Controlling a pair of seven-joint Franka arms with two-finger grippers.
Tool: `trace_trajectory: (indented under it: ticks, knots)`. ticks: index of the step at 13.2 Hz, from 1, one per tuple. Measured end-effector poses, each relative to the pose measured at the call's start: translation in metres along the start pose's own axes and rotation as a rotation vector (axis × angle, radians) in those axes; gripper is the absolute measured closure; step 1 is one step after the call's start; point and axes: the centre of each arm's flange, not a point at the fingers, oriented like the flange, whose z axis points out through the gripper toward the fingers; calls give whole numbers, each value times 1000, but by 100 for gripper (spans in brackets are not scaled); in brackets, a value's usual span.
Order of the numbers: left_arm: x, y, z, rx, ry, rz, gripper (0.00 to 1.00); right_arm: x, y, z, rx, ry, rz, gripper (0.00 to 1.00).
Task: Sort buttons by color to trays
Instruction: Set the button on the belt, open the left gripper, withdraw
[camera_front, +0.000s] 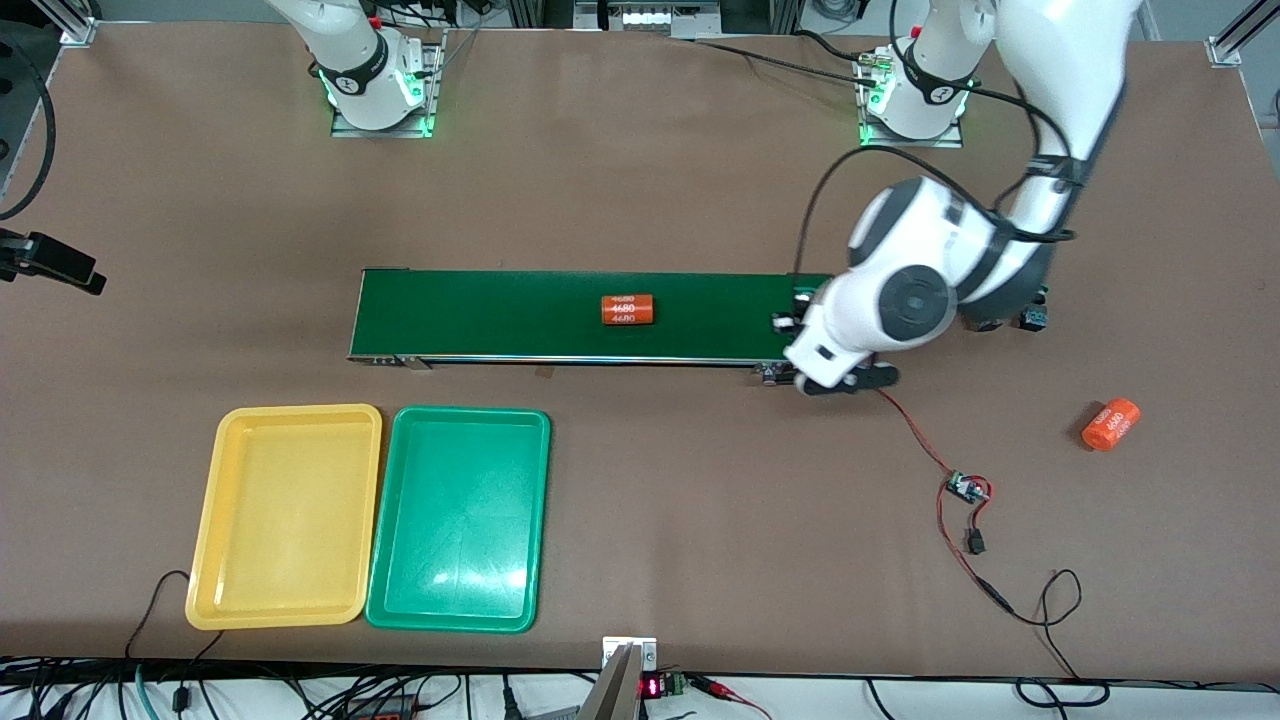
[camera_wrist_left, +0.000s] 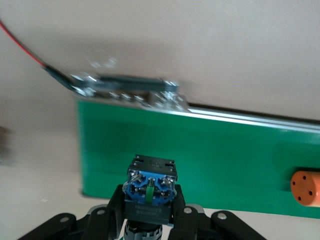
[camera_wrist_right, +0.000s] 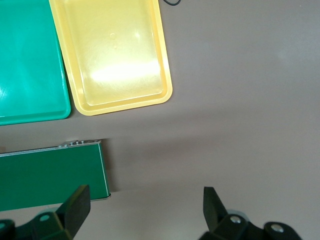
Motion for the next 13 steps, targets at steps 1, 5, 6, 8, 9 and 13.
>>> trace_trajectory:
  ticks: [1, 5, 6, 8, 9, 13]
  knots:
    - [-7, 13, 13, -4, 10, -7, 59, 0, -1, 0, 0, 0, -1, 0]
    - [-25, 39, 69, -41, 61, 3, 59, 2, -1, 5, -1, -12, 32, 0]
    - [-26, 40, 78, -47, 64, 4, 59, 3, -4, 10, -3, -20, 27, 0]
    - [-24, 37, 85, -51, 65, -2, 58, 8, -20, 19, -48, -33, -9, 0]
    - [-21, 36, 83, -55, 70, -6, 56, 9, -32, 23, -69, -38, -29, 0]
    - [-7, 19, 34, -60, 88, -42, 19, 15, -44, 40, -45, -68, -26, 0]
